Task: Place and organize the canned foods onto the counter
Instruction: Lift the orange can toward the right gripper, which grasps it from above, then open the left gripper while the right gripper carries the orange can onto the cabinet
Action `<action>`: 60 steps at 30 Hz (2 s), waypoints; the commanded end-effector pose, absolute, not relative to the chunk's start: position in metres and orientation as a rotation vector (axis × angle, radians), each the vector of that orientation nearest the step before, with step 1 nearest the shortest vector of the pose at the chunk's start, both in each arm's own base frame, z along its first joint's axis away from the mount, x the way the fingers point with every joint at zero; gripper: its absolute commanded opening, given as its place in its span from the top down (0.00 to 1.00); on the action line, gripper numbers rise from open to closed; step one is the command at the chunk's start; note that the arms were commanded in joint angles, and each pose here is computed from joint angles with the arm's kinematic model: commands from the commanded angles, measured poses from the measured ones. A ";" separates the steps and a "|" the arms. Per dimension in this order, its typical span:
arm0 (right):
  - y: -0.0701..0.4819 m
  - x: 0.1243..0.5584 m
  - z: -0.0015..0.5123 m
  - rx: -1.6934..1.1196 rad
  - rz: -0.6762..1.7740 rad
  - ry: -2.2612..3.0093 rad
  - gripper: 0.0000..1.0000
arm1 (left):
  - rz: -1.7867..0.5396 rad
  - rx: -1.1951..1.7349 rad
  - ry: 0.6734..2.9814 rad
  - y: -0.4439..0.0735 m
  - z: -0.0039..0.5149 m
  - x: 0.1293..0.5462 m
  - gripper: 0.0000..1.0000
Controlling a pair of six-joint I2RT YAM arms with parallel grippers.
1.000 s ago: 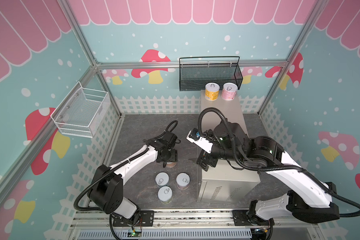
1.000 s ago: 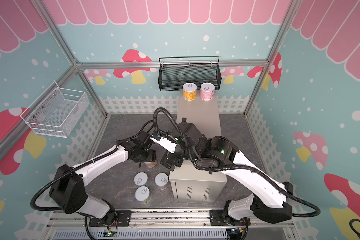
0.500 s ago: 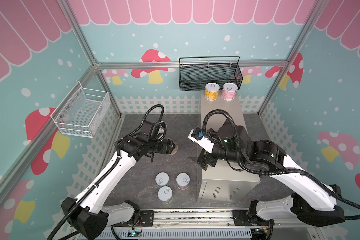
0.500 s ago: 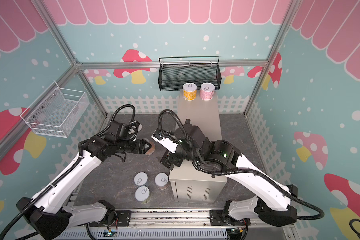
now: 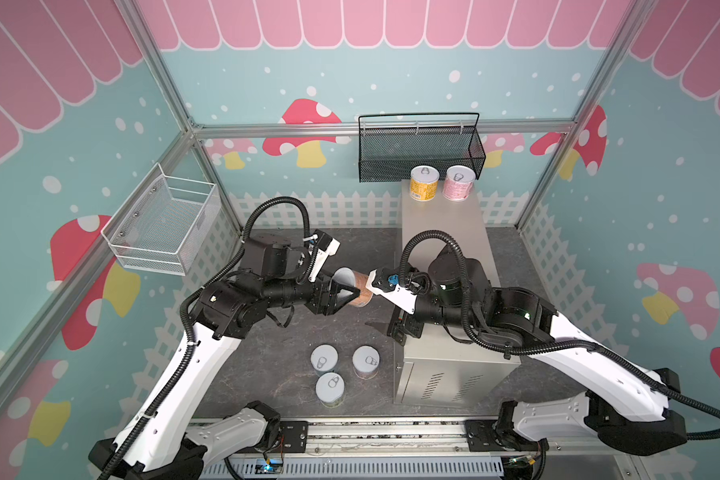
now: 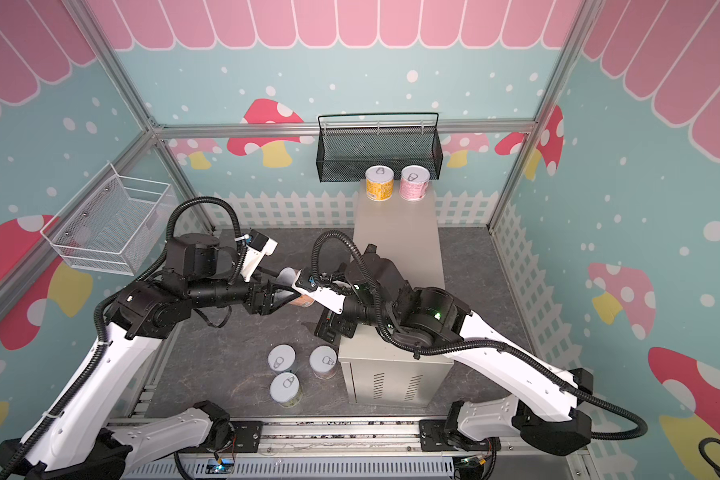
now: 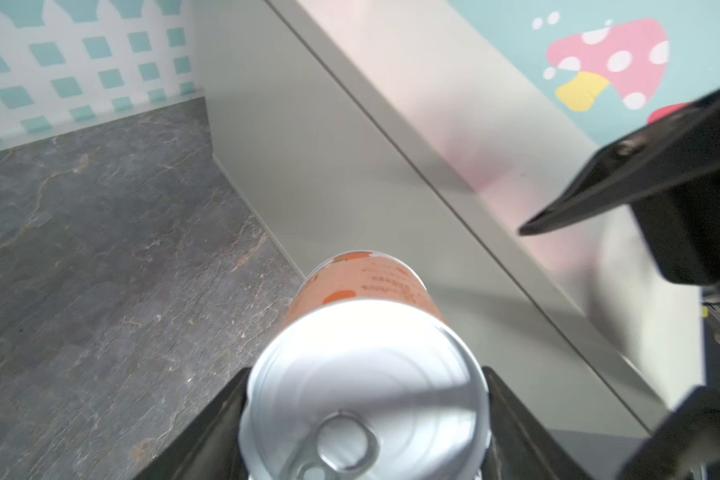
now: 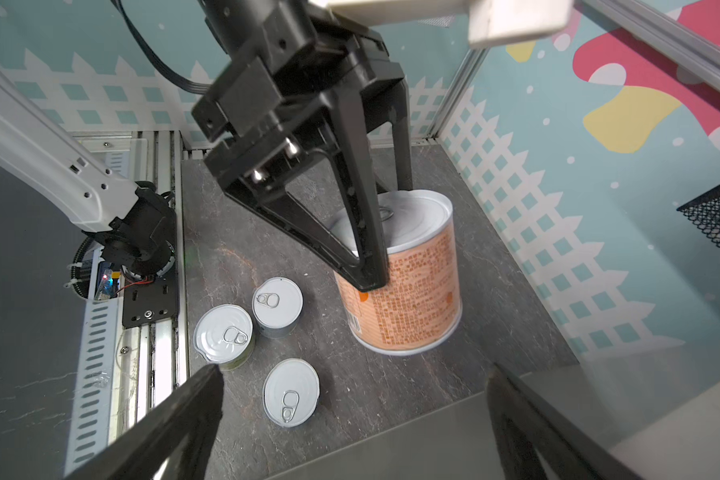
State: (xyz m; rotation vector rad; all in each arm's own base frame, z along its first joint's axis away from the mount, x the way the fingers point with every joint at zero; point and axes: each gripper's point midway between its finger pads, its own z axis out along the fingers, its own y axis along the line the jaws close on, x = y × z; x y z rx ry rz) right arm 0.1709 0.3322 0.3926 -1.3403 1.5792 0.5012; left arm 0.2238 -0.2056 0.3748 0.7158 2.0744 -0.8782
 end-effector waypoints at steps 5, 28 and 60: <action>0.342 0.168 0.405 -1.355 0.514 1.480 0.01 | -0.944 0.841 1.916 -0.208 0.418 0.198 1.00; 0.375 0.191 0.405 -1.351 0.458 1.446 0.01 | -0.933 0.885 1.848 -0.203 0.426 0.181 1.00; 0.364 0.209 0.443 -1.107 0.451 1.425 0.37 | -0.925 0.844 1.841 -0.201 0.427 0.184 0.67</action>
